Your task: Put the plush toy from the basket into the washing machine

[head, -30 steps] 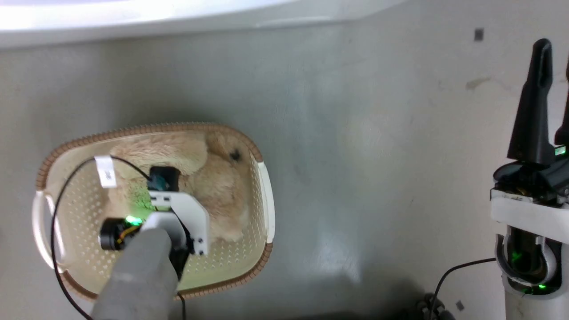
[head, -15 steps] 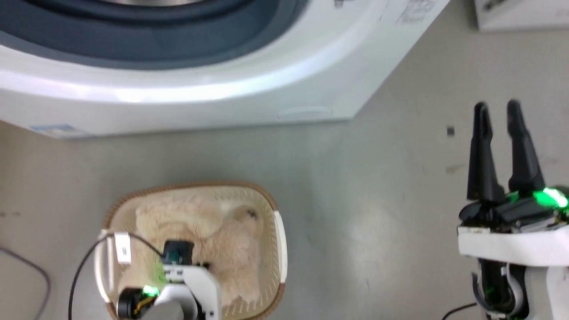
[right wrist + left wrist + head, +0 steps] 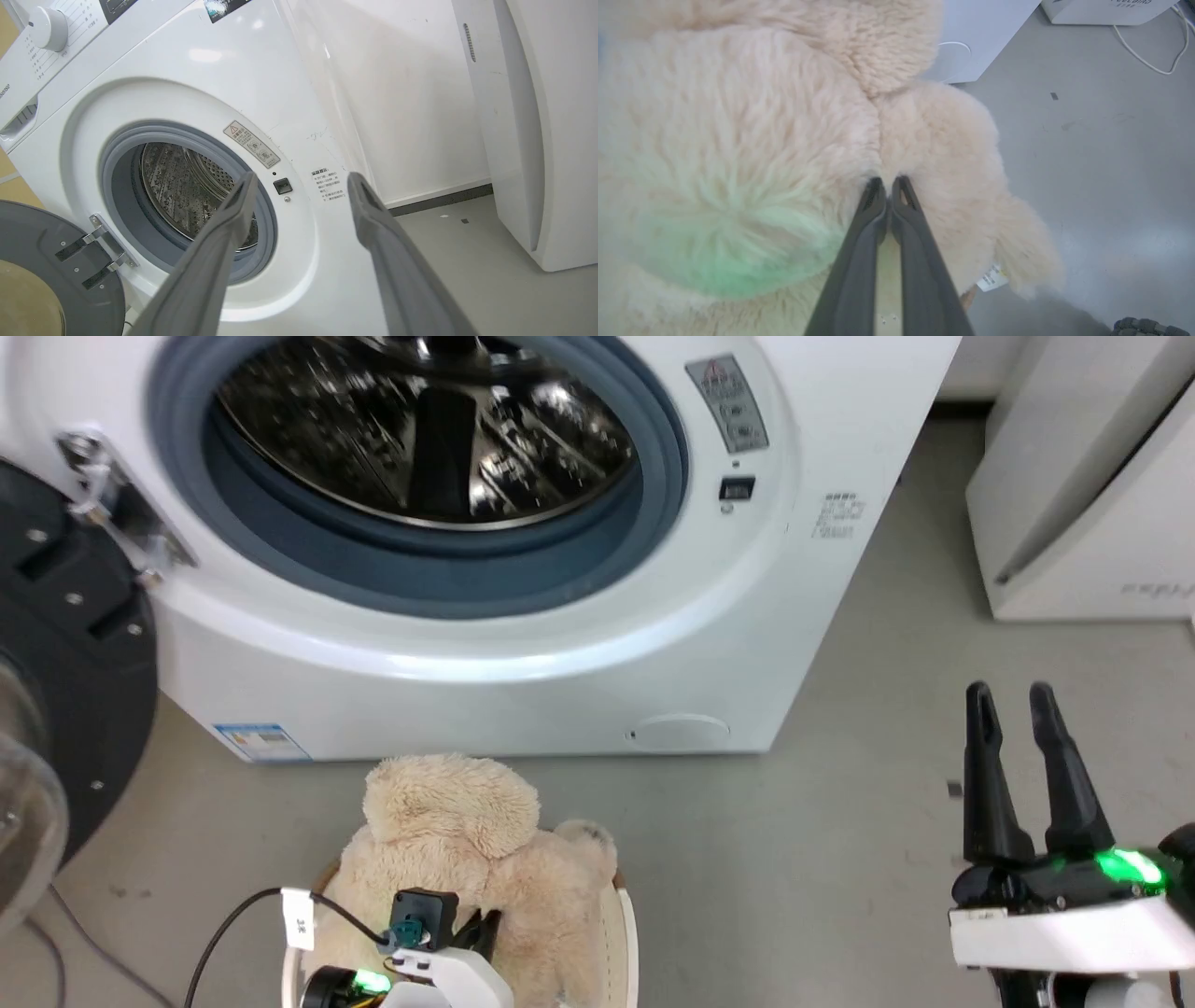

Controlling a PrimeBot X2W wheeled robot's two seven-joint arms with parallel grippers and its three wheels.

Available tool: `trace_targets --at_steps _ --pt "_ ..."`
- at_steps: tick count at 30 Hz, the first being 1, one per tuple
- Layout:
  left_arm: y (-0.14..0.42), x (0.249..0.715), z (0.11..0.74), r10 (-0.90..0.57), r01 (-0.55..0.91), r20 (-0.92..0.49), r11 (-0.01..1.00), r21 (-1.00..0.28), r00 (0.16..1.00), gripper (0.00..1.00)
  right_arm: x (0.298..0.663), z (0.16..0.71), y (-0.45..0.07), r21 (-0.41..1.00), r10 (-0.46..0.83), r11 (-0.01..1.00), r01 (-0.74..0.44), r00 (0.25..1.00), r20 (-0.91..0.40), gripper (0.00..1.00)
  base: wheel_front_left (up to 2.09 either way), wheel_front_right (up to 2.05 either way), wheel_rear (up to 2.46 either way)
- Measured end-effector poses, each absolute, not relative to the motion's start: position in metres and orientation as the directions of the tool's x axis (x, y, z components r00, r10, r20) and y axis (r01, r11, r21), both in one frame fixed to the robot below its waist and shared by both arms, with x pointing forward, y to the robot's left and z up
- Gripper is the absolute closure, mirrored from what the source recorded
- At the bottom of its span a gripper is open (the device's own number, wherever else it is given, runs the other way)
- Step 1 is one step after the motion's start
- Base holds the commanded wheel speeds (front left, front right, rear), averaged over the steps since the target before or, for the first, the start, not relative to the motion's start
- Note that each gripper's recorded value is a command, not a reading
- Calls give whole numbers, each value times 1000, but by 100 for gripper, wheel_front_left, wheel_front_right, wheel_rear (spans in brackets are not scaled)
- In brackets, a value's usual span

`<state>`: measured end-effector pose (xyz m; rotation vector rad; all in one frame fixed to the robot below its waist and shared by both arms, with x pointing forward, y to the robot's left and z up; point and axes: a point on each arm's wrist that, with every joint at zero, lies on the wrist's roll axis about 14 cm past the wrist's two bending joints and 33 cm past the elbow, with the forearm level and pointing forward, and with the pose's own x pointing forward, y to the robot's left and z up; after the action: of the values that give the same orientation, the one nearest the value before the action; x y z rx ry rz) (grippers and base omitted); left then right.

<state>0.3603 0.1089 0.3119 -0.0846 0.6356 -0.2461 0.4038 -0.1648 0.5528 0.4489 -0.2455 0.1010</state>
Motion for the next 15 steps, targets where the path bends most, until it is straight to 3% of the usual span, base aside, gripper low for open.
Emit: trace_targets --at_steps 10,15 --pt "109 384 395 -238 208 -305 970 -126 922 100 378 572 -161 410 54 894 -181 951 304 0 0 0 0" --pt "113 396 417 -225 203 -231 972 -115 946 100 378 573 -162 409 51 895 -179 951 306 0 0 0 0"
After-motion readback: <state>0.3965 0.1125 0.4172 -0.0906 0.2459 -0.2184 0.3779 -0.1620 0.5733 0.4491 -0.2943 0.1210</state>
